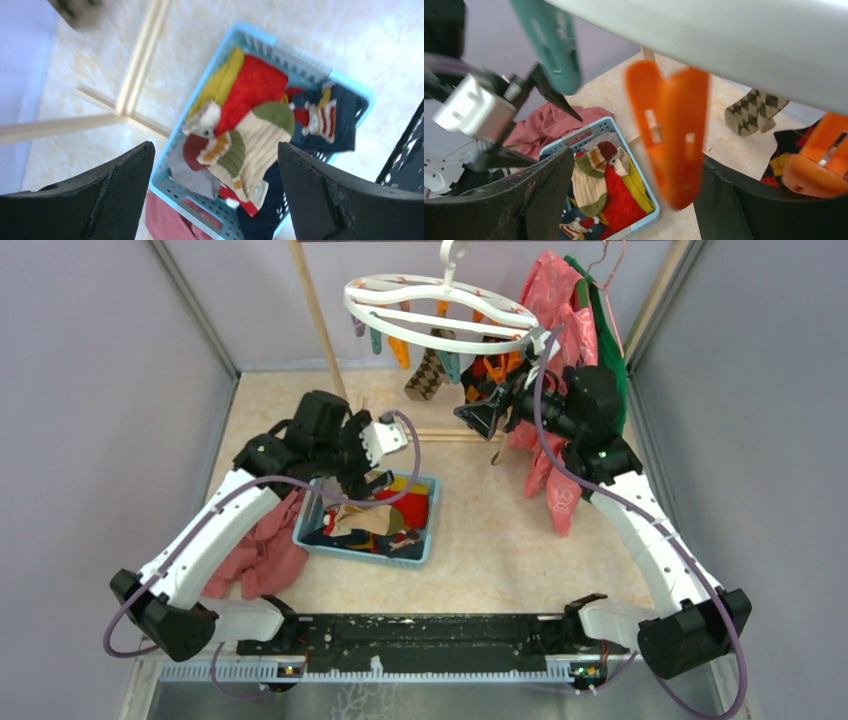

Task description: Remove the socks clipped to the hanger

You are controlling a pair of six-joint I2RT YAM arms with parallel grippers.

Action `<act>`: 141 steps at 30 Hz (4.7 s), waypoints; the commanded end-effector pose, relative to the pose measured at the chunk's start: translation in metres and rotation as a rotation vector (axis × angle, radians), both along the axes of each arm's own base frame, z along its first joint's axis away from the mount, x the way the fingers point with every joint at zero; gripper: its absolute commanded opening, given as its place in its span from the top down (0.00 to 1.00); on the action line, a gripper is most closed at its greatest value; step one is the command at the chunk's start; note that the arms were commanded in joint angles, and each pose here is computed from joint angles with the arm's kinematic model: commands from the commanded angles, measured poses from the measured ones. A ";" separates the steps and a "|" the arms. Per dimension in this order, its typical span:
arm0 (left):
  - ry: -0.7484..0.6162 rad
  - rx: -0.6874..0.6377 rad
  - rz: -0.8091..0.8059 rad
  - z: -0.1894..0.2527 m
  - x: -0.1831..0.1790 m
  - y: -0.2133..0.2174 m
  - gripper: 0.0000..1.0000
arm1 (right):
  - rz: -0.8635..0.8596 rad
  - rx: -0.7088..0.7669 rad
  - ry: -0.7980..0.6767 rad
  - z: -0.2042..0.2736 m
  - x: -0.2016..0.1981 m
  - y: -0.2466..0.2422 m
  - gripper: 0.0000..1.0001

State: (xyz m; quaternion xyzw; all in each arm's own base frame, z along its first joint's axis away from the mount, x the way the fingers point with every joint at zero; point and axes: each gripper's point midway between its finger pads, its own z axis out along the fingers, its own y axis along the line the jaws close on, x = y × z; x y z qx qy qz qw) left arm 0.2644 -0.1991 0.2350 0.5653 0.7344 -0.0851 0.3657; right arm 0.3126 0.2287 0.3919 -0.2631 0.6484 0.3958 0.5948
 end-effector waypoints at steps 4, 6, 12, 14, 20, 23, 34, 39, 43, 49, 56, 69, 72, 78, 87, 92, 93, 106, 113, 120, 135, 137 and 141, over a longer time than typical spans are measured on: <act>-0.205 -0.353 -0.054 0.133 0.003 -0.036 0.02 | 0.067 -0.044 -0.179 0.035 -0.022 -0.013 0.18; -0.267 -0.412 -0.028 0.159 0.012 -0.040 0.04 | 0.082 -0.050 -0.196 0.036 -0.025 -0.019 0.18; -0.433 -0.577 0.176 0.221 0.047 -0.032 0.10 | 0.118 -0.104 -0.250 0.032 -0.035 -0.032 0.17; -0.470 -0.607 0.266 0.232 0.061 -0.025 0.11 | 0.110 -0.125 -0.264 0.030 -0.035 -0.039 0.17; -0.524 -0.707 0.376 0.256 0.089 -0.027 0.17 | 0.078 -0.156 -0.267 0.024 -0.028 -0.055 0.17; -0.546 -0.747 0.412 0.267 0.101 -0.030 0.20 | 0.058 -0.174 -0.263 0.020 -0.025 -0.062 0.17; -0.634 -0.717 0.520 0.268 0.137 -0.012 0.25 | -0.192 -0.304 -0.282 0.020 0.002 -0.100 0.17; -0.634 -0.716 0.548 0.258 0.149 0.004 0.27 | -0.273 -0.311 -0.280 0.030 0.004 -0.117 0.18; -0.635 -0.715 0.565 0.252 0.156 0.014 0.28 | -0.309 -0.327 -0.288 0.036 0.003 -0.124 0.18; -0.624 -0.723 0.567 0.245 0.160 0.024 0.28 | -0.280 -0.272 -0.252 0.029 0.013 -0.117 0.18; -0.598 -0.687 0.529 0.229 0.153 0.022 0.21 | -0.342 -0.252 -0.230 0.027 0.038 -0.124 0.18; -0.550 -0.622 0.487 0.218 0.126 0.028 0.13 | -0.475 -0.396 -0.244 0.001 0.084 -0.130 0.41; -0.550 -0.606 0.484 0.216 0.121 0.032 0.13 | -0.438 -0.370 -0.253 0.000 0.081 -0.122 0.58; -0.520 -0.534 0.477 0.196 0.108 0.039 0.09 | -0.320 -0.309 -0.269 0.005 0.060 -0.103 0.93; -0.296 -0.468 0.159 0.123 0.057 0.003 0.07 | -0.108 -0.261 -0.253 0.004 0.017 -0.078 1.00; -0.129 -0.544 -0.081 0.101 0.021 -0.033 0.10 | 0.059 -0.230 -0.252 -0.001 -0.012 -0.063 1.00; -0.098 -0.564 -0.119 0.098 0.015 -0.039 0.11 | 0.082 -0.223 -0.249 -0.001 -0.016 -0.061 1.00; 0.046 -0.748 -0.384 0.103 0.003 -0.120 0.15 | 0.355 -0.066 -0.195 0.006 -0.054 -0.036 1.00; 0.078 -0.792 -0.450 0.103 0.009 -0.156 0.11 | 0.421 0.014 -0.162 0.012 -0.060 -0.031 1.00; 0.079 -0.830 -0.468 0.101 0.011 -0.185 0.15 | 0.436 0.050 -0.149 0.017 -0.060 -0.027 1.00; 0.098 -0.822 -0.409 0.090 0.011 -0.207 0.72 | 0.321 0.062 -0.095 0.011 -0.034 -0.025 1.00; 0.094 -0.815 -0.402 0.090 0.012 -0.207 0.80 | 0.304 0.058 -0.081 0.010 -0.030 -0.026 1.00; 0.076 -0.794 -0.353 0.092 0.017 -0.207 0.97 | 0.260 0.029 -0.086 0.011 -0.022 -0.026 0.93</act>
